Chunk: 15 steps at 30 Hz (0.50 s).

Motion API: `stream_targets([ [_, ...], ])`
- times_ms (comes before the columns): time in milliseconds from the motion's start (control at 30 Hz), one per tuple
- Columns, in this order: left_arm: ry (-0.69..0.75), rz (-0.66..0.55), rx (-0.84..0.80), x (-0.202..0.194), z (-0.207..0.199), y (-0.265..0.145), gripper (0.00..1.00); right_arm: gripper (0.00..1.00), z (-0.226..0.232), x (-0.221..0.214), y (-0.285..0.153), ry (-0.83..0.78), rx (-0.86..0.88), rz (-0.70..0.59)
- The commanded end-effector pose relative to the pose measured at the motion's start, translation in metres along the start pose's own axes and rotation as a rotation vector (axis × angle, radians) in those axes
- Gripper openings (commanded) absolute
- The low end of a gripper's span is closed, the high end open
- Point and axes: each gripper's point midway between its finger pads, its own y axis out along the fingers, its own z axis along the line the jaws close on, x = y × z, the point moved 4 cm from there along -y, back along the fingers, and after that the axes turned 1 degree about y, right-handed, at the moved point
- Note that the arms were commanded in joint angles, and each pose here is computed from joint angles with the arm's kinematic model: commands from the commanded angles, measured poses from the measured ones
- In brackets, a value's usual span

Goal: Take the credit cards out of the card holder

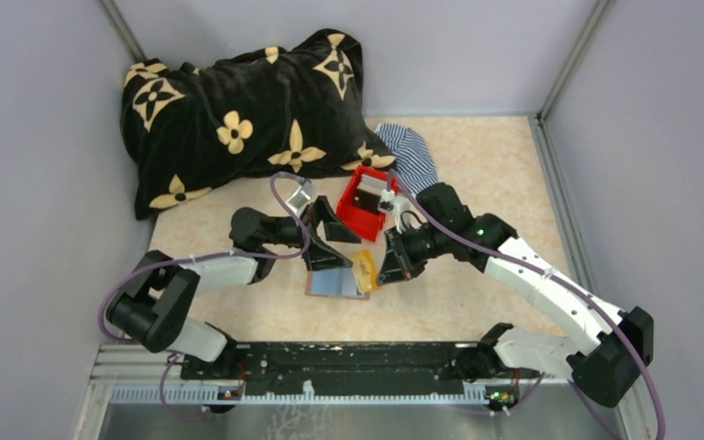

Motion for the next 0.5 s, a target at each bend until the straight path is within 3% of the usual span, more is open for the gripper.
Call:
stream_targets([
  [0,0.084,0.014,-0.133,0.007,-0.022,-0.001,0.84,0.0,0.006,0.0,-0.005,-0.031,0.035,-0.023],
  [467,0.131,0.17,-0.308,-0.013,-0.024,0.006,0.85,0.0,0.01,-0.029,-0.001,-0.005,0.046,0.119],
])
